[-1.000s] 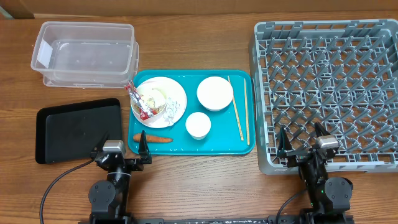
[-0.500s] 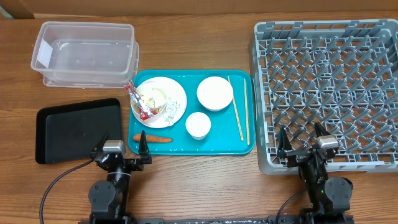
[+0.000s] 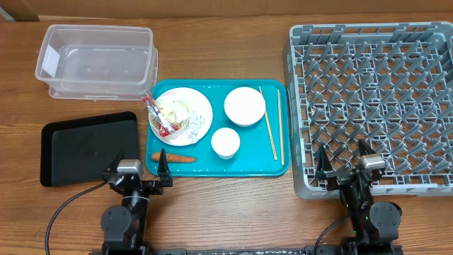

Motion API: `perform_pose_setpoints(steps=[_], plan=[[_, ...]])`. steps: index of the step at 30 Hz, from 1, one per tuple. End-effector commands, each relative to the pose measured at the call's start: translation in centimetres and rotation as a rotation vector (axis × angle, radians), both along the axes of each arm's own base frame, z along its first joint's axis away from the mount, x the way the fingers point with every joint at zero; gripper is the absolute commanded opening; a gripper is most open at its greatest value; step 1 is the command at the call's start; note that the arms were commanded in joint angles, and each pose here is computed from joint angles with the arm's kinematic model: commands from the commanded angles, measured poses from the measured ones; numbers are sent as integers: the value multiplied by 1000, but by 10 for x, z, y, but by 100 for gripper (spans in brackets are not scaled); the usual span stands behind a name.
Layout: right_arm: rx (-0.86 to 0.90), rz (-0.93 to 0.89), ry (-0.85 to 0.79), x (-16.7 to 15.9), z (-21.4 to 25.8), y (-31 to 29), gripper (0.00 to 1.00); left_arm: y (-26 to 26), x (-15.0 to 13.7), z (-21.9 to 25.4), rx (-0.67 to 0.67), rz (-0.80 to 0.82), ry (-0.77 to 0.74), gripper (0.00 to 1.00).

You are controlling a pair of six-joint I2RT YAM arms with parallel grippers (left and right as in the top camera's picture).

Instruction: Sort waste into correct bins and load items into the dishwasher

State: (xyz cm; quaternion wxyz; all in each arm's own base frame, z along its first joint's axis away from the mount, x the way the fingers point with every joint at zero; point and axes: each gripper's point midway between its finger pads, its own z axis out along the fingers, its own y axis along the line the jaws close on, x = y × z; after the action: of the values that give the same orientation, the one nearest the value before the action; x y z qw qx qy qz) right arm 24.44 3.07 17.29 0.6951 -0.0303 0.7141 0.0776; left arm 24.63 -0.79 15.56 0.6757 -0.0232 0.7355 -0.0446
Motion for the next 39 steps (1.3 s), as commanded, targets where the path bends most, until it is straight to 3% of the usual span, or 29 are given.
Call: perform_pose_setpoints(steps=[1,26,33,39], plan=[[4,-1,-4,0,-2,0,100,-3,0,0,22,-16,-7,100],[5,-1,-4,0,-2,0,100,-3,0,0,21,-18,-7,100],[153,-25,25,1,-3,-4,100,-5,0,0,-29,-24,-5,100],[158,-34,95,1,-8,-4,100,-13,-3,2,-93,-69,19,100]])
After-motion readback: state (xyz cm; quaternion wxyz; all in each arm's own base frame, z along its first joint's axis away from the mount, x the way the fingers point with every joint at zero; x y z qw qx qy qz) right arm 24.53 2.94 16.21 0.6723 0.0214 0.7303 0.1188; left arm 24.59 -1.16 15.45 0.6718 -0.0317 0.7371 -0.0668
